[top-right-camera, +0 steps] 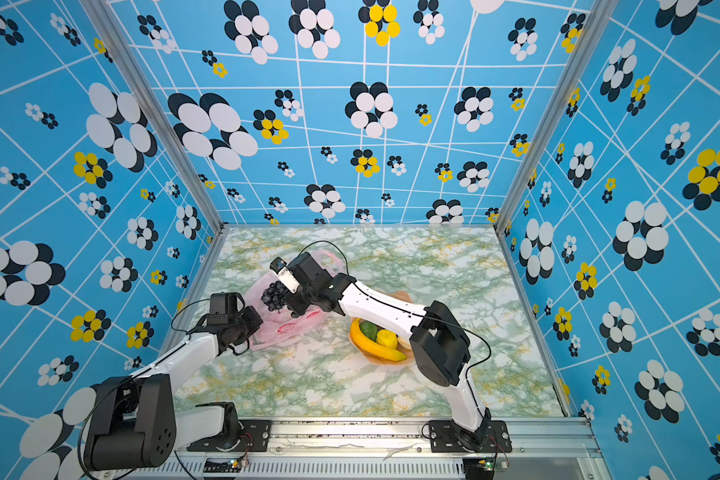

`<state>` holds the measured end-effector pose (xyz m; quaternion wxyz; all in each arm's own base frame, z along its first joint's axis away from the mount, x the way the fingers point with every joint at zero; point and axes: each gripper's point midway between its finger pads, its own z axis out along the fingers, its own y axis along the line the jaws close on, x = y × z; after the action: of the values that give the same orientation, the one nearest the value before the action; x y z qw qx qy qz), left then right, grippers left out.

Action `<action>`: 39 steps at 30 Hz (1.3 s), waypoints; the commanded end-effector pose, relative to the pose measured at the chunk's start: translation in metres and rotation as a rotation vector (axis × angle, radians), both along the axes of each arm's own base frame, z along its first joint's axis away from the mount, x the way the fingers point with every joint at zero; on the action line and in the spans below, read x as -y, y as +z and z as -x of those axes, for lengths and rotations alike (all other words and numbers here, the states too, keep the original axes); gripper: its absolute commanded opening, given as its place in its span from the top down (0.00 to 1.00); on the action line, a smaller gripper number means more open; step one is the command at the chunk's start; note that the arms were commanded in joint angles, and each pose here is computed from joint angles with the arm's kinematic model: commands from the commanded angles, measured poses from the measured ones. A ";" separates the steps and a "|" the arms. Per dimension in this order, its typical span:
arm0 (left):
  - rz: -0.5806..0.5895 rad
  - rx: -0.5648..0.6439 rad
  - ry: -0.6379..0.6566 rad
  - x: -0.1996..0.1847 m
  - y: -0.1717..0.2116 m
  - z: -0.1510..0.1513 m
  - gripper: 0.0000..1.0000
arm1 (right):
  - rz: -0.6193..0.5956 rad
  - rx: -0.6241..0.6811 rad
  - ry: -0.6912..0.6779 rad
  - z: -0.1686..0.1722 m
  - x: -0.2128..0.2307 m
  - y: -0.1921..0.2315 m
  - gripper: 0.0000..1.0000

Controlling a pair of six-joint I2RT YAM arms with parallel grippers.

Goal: Take the fake fruits out of the plastic bag
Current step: 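Close the right gripper on the dark grape bunch inside the bag, then lift the grapes out of the bag and carry them over the bowl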

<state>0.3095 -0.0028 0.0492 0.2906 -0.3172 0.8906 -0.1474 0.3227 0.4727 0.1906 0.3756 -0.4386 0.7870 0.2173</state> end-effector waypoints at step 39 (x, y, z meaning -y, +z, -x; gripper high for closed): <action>-0.078 0.016 -0.069 -0.003 -0.004 -0.005 0.99 | 0.055 -0.224 -0.730 -0.015 0.321 -0.009 0.75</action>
<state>0.3175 0.0023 0.0503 0.3094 -0.2810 0.8999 -0.1244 0.3413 0.1598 0.1801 0.3287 -0.1323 0.9312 0.0850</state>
